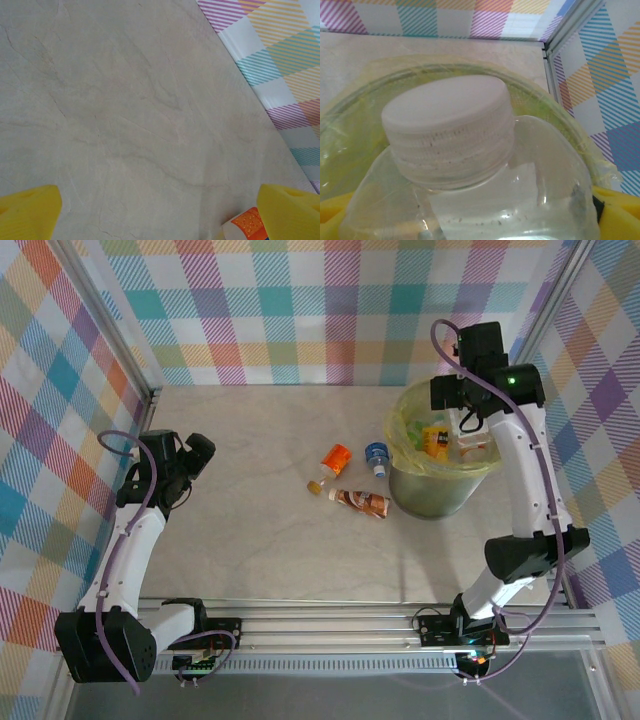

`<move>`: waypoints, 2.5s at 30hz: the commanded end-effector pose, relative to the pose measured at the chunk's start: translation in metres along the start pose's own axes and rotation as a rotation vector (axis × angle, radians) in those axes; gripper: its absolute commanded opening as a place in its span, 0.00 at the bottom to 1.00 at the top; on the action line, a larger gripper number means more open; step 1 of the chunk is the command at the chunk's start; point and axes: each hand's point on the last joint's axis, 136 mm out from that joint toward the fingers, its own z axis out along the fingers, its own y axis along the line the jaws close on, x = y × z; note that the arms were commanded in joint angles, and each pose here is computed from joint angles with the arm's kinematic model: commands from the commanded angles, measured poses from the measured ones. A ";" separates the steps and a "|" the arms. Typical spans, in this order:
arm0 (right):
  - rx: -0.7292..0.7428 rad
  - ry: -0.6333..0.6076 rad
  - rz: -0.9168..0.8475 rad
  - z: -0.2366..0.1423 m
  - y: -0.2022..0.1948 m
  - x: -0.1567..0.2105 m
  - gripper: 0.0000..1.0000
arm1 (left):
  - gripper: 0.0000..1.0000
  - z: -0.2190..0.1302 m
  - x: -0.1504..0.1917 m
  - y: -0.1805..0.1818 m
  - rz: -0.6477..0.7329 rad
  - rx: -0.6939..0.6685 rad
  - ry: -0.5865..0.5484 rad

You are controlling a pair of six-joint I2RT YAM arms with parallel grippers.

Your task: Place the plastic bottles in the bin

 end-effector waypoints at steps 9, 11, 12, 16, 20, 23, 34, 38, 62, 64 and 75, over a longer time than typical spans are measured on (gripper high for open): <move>0.062 0.137 0.049 0.034 -0.015 0.028 0.94 | 1.00 -0.012 -0.007 -0.011 0.022 0.035 -0.024; 0.056 0.160 0.049 0.040 -0.014 0.033 0.96 | 1.00 -0.013 -0.007 -0.010 0.022 0.034 -0.026; 0.053 0.171 0.049 0.042 -0.013 0.035 0.97 | 1.00 -0.013 -0.007 -0.010 0.020 0.034 -0.026; 0.039 0.207 0.051 0.048 -0.009 0.042 1.00 | 1.00 -0.012 -0.006 -0.010 0.020 0.032 -0.022; 0.034 0.202 0.057 0.047 -0.009 0.042 1.00 | 1.00 -0.011 -0.005 -0.009 0.019 0.029 -0.021; 0.014 0.185 0.060 0.042 -0.007 0.038 1.00 | 1.00 -0.012 -0.006 -0.009 0.022 0.030 -0.023; -0.202 0.070 0.117 -0.009 0.015 0.026 1.00 | 1.00 -0.014 -0.006 -0.011 0.015 0.043 -0.024; -0.274 0.009 0.085 -0.037 0.031 0.027 1.00 | 1.00 -0.014 -0.006 -0.013 0.012 0.057 -0.027; -0.421 0.030 -0.546 -0.090 0.247 0.131 1.00 | 1.00 -0.019 -0.007 -0.012 0.015 0.064 -0.042; -0.407 0.056 -0.589 -0.083 0.258 0.139 1.00 | 1.00 -0.020 -0.006 -0.011 0.010 0.064 -0.044; -0.331 0.234 -0.715 -0.034 0.286 0.189 1.00 | 1.00 -0.027 -0.005 0.005 0.013 0.022 -0.078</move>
